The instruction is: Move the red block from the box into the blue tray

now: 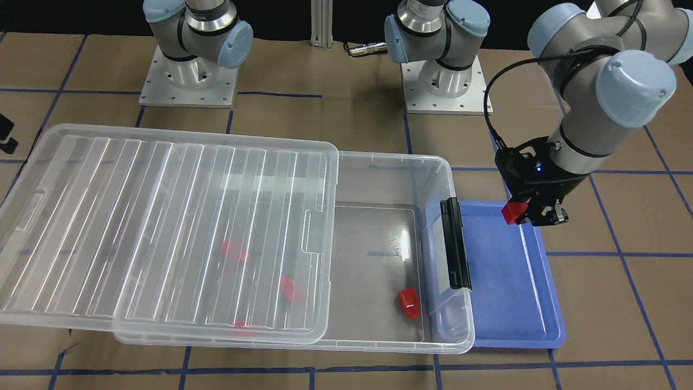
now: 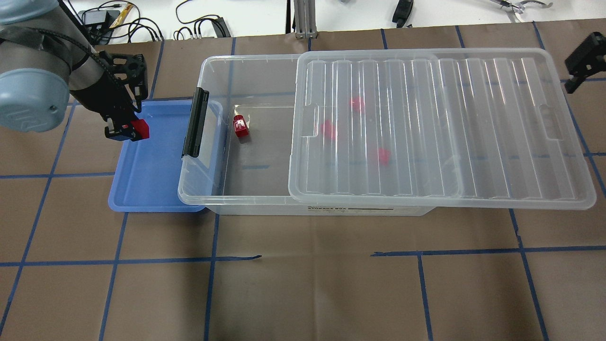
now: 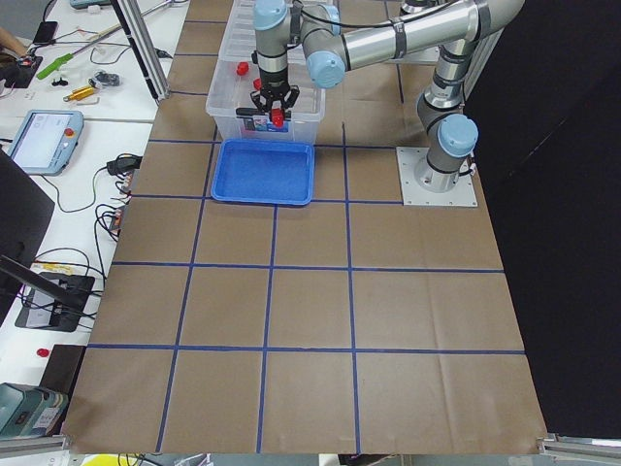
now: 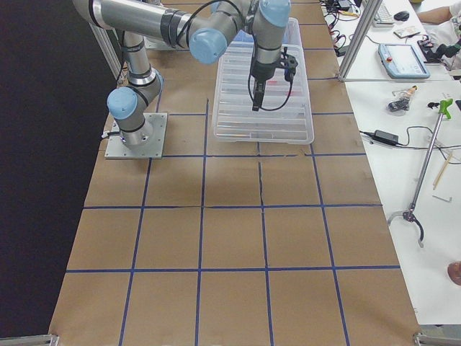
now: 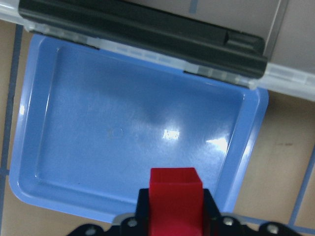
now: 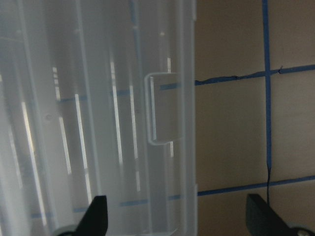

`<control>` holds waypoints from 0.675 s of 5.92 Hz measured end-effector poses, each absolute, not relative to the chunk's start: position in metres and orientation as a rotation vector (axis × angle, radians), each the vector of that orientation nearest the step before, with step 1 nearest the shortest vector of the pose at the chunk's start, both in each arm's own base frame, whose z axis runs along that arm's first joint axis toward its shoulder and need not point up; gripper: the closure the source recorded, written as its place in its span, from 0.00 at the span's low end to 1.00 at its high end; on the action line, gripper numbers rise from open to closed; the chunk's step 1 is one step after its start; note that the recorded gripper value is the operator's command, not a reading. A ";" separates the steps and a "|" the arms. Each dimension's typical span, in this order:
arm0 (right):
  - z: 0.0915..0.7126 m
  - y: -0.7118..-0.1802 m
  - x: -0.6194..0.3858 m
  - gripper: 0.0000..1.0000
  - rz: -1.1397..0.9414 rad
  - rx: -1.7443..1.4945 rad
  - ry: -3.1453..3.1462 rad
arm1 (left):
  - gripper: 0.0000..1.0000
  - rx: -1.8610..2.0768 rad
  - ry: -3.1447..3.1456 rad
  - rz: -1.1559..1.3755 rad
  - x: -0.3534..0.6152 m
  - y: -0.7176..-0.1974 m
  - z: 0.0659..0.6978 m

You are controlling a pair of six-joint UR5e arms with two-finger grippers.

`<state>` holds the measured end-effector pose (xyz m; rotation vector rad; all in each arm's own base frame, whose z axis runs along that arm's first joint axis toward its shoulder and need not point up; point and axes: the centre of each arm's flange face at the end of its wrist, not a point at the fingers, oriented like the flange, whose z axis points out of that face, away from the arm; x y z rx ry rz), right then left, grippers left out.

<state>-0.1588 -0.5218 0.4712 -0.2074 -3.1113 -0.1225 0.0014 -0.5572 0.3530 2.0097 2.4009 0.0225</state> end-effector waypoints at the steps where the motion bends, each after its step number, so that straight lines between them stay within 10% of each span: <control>1: 0.427 -0.518 -0.223 0.00 -0.172 -0.238 -3.103 | 0.90 2.100 2.353 0.035 0.017 -0.568 0.316; 4: 0.320 -0.480 -0.268 0.00 -0.315 -0.278 -3.123 | 0.87 2.291 2.279 0.032 0.029 -0.595 0.225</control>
